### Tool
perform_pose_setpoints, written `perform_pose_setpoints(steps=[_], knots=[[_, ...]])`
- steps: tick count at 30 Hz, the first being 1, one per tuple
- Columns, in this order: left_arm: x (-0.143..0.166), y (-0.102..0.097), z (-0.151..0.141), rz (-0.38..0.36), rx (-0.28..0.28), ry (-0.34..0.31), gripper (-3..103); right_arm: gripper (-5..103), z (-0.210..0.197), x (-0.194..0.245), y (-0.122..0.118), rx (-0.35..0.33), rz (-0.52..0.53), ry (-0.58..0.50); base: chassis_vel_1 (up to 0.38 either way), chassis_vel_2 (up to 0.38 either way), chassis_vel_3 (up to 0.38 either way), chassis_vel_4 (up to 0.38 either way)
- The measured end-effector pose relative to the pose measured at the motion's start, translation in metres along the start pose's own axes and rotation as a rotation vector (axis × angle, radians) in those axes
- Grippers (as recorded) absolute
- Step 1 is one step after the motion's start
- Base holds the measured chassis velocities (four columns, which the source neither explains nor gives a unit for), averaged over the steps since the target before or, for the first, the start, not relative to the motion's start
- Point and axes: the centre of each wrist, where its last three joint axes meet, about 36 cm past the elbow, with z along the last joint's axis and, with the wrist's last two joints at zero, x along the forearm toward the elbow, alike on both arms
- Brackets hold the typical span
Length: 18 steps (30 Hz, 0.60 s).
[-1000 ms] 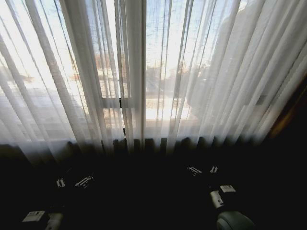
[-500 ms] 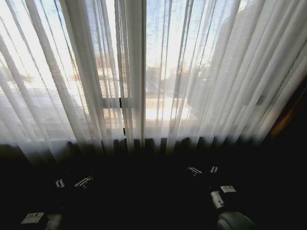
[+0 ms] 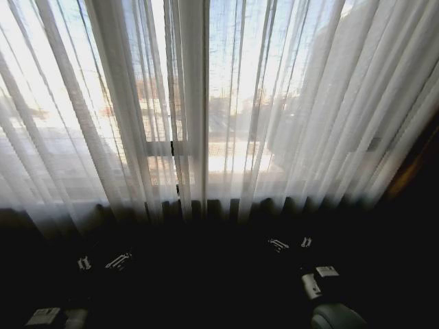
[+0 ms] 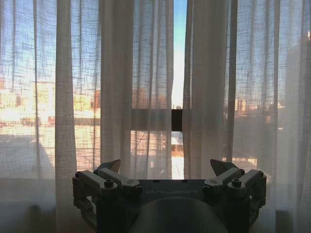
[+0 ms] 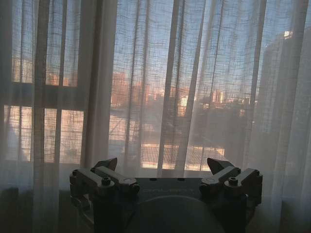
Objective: Open the curtains by pulling them apart, changing their state from closed to fully open.
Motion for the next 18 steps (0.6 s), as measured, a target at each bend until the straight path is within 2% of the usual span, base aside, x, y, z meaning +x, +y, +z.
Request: perform_pose_setpoints(steps=[7, 14, 18], knots=[[0.0005, -0.0002, 0.0002, 0.001, -0.001, -0.001, 100, 100, 0.001, 0.0004, 0.0001, 0.001, 0.0, -0.008, -0.107, 0.32, 0.106, -0.308], [0.0006, -0.0002, 0.0003, 0.001, -0.001, -0.007, 100, 100, 0.0024, 0.0008, 0.001, 0.02, 0.001, -0.009, -0.027, 0.472, 0.047, -0.477], [0.0006, -0.0003, 0.0008, 0.001, -0.002, -0.008, 100, 100, 0.003, 0.001, 0.0013, 0.021, -0.009, -0.008, 0.069, 0.492, -0.061, -0.492]])
